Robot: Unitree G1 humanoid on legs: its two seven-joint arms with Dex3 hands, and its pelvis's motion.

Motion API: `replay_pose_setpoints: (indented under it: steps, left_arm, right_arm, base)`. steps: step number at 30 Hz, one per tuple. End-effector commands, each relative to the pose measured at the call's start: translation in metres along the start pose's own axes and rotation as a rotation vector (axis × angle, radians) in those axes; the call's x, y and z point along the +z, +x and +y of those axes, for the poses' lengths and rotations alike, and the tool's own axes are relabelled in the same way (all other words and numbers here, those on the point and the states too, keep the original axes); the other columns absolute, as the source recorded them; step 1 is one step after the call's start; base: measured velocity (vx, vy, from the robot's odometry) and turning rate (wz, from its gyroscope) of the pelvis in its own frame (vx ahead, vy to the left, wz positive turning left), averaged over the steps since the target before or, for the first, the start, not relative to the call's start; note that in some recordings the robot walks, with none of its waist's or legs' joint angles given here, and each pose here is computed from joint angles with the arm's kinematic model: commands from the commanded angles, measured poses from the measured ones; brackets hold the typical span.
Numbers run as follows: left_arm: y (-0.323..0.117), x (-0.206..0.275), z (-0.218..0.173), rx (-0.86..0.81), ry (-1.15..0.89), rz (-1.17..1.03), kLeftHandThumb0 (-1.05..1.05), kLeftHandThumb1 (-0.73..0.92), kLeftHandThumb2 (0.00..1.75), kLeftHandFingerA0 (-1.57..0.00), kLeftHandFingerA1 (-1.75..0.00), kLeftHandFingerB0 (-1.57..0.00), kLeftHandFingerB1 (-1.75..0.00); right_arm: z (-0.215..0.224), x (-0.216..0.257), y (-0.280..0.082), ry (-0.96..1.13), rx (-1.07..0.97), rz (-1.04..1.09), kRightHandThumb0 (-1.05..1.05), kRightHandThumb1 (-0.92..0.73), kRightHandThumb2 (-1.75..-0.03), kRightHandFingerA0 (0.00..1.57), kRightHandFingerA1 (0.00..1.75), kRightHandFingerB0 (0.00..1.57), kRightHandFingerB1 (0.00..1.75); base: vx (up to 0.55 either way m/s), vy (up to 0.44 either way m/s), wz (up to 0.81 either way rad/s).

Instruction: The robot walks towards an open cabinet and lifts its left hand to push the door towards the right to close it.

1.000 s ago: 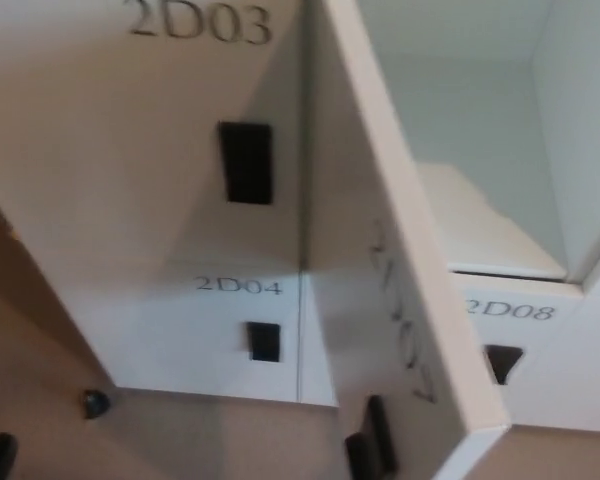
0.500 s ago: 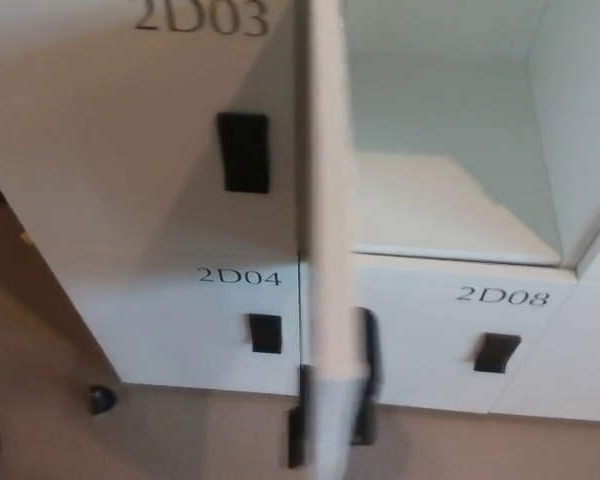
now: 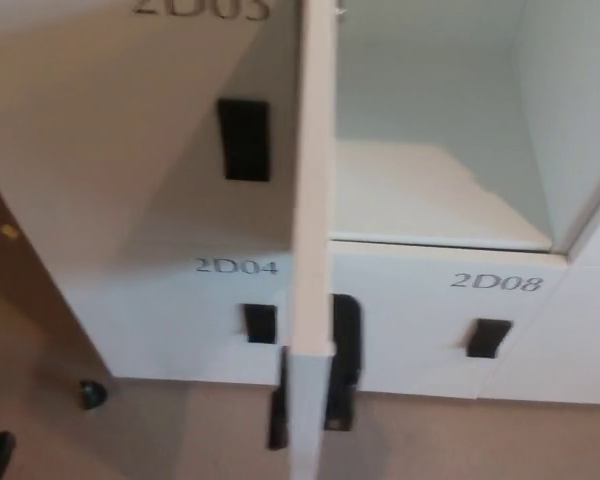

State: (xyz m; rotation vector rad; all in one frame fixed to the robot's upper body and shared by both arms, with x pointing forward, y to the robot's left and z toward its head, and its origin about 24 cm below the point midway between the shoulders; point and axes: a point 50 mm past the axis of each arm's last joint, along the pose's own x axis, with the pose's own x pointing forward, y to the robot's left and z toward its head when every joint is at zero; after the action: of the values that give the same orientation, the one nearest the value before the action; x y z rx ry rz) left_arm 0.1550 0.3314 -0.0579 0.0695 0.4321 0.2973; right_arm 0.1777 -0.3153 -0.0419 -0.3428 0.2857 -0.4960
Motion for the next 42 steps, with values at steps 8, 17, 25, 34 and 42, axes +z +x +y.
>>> replay_pose_setpoints:
  steps: [8,17,25,34,42]
  left_arm:
    - [0.003,0.003,0.003,0.018,0.019,0.002,-0.29,0.67,0.6,-0.47,-0.44,-0.37,-0.34]
    - [0.004,0.004,0.003,0.026,0.01,0.002,-0.3,0.67,0.6,-0.49,-0.44,-0.38,-0.34]
    - [0.004,0.002,0.003,0.03,0.015,0.0,-0.31,0.68,0.6,-0.47,-0.43,-0.37,-0.33]
    - [0.016,0.023,-0.036,-0.044,0.046,-0.09,-0.4,0.67,0.61,-0.48,-0.39,-0.37,-0.33]
    - [0.027,0.087,-0.18,-0.345,0.047,-0.248,-0.34,0.68,0.62,-0.48,-0.41,-0.33,-0.34]
  right_arm:
    - [-0.003,0.002,0.005,-0.035,-0.008,0.001,-0.41,-0.79,-0.64,0.53,0.43,0.38,0.38]
    - [0.0,0.004,0.008,-0.021,-0.002,0.0,-0.42,-0.77,-0.63,0.57,0.44,0.42,0.38]
    - [0.002,0.007,0.01,-0.008,0.005,-0.016,-0.44,-0.76,-0.62,0.56,0.44,0.43,0.39]
    - [-0.004,0.003,-0.008,-0.01,0.029,-0.029,-0.36,-0.79,-0.64,0.53,0.45,0.39,0.4]
    - [-0.052,-0.024,-0.066,0.009,-0.058,0.053,-0.38,-0.74,-0.62,0.57,0.45,0.43,0.39]
  base:
    - [-0.01,0.206,0.06]
    - [0.0,0.0,0.0]
    - [0.0,0.0,0.0]
    - [0.0,0.0,0.0]
    - [0.0,0.002,0.02]
